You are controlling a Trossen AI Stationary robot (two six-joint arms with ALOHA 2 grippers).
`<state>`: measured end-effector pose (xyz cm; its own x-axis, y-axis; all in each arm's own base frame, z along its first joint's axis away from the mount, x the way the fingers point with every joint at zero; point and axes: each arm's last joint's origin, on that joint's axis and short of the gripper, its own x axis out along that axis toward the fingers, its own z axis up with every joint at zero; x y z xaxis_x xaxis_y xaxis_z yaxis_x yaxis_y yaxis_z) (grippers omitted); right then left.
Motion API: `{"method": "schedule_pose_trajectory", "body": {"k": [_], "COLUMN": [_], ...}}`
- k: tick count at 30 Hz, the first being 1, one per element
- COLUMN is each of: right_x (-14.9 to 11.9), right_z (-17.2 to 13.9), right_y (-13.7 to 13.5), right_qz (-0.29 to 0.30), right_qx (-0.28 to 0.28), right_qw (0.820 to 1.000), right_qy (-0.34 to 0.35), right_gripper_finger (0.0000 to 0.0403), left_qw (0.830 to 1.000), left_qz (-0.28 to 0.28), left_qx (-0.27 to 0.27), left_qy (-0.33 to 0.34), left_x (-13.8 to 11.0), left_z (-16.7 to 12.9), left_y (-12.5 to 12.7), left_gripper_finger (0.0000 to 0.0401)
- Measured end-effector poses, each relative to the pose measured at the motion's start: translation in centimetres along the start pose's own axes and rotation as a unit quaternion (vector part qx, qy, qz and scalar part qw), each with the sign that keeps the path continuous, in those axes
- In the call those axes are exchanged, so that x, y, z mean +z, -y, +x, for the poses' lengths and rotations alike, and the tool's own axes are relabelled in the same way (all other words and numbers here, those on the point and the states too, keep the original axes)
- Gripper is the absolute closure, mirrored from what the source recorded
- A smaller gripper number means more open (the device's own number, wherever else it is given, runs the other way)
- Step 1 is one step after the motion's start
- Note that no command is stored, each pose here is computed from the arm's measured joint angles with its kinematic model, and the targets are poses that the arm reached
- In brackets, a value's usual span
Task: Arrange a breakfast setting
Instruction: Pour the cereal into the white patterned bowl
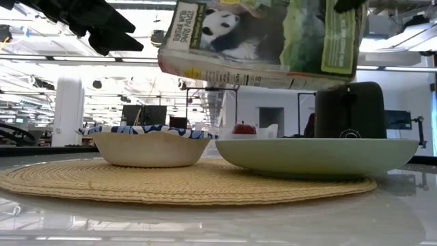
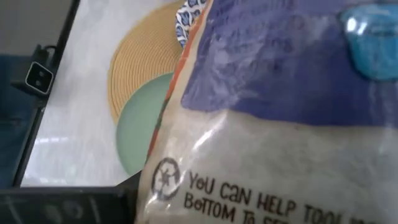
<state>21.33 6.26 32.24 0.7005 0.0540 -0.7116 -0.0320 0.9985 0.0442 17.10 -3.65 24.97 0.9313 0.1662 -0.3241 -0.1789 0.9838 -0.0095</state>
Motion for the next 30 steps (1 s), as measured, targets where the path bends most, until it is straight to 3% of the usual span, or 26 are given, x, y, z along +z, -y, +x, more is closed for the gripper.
{"method": "schedule_pose_trajectory", "body": {"k": [7, 15, 30], "right_x": [-1.9, -2.3, -0.8], "right_z": [-1.2, -1.9, 1.4], "right_y": [0.9, 2.0, 2.2], "right_qz": [-0.002, -0.021, -0.085], "right_qx": [-0.007, -0.014, -0.020], "right_qw": [0.996, 0.976, 0.922], "right_qy": [0.090, 0.217, 0.378], "right_gripper_finger": [0.0220, 0.0220, 0.0220], "left_qw": [1.000, 1.000, 0.986], "left_qz": [-0.001, 0.004, 0.012], "left_qx": [0.000, -0.002, -0.012], "left_qy": [0.001, 0.009, 0.168], "left_x": [0.0, 0.1, 1.9], "left_z": [0.0, 1.2, 5.5], "left_y": [0.0, 0.6, 2.9], "left_gripper_finger": [0.0105, 0.0105, 0.0105]}}
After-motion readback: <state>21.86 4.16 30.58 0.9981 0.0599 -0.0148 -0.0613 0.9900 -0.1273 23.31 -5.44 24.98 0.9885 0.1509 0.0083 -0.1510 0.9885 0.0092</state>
